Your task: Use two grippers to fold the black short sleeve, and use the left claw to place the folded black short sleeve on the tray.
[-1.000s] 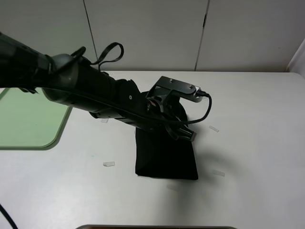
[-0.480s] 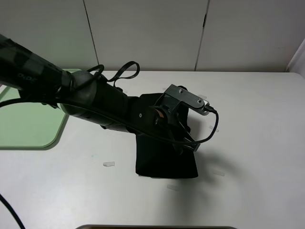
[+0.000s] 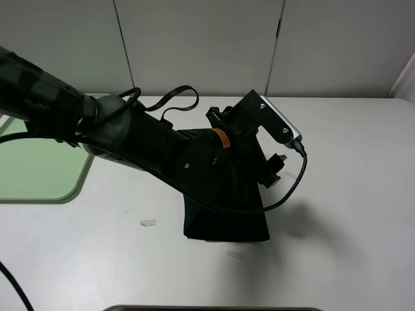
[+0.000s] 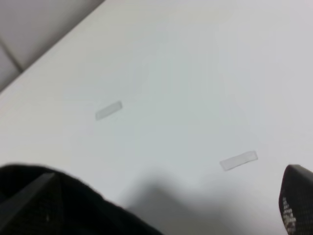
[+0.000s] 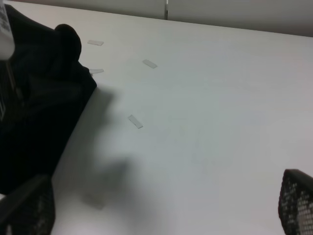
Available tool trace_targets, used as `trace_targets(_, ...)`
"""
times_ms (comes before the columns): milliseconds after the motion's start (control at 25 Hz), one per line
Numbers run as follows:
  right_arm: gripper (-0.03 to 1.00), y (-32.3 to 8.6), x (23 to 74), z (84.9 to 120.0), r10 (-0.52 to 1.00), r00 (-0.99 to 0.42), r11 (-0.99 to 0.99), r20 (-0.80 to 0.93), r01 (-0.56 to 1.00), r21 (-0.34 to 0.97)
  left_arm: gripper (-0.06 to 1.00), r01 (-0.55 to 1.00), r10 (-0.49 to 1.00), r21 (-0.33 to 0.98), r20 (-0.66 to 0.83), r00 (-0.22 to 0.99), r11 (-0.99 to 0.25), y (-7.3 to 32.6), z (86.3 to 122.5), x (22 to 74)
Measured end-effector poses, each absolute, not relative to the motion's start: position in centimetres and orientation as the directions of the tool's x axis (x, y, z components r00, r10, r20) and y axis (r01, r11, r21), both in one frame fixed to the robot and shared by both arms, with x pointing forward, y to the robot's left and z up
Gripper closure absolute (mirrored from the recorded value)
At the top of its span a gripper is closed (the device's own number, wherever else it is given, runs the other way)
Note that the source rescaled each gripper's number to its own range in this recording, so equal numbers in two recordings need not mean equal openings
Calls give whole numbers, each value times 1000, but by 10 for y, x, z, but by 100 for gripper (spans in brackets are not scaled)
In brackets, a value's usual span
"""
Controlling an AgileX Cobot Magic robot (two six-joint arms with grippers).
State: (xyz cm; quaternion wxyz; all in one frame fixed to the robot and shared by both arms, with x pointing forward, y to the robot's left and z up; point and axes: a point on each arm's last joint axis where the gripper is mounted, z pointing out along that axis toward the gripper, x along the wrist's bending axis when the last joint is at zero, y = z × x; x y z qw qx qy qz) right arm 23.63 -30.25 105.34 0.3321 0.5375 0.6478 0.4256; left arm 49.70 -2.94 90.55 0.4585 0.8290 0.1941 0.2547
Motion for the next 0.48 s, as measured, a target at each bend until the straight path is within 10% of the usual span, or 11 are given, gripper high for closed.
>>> trace_targets(480,-3,-303,236,1053,979,-202,60,27,414,908,7,159,657,884,196,728,-440,6,925,479)
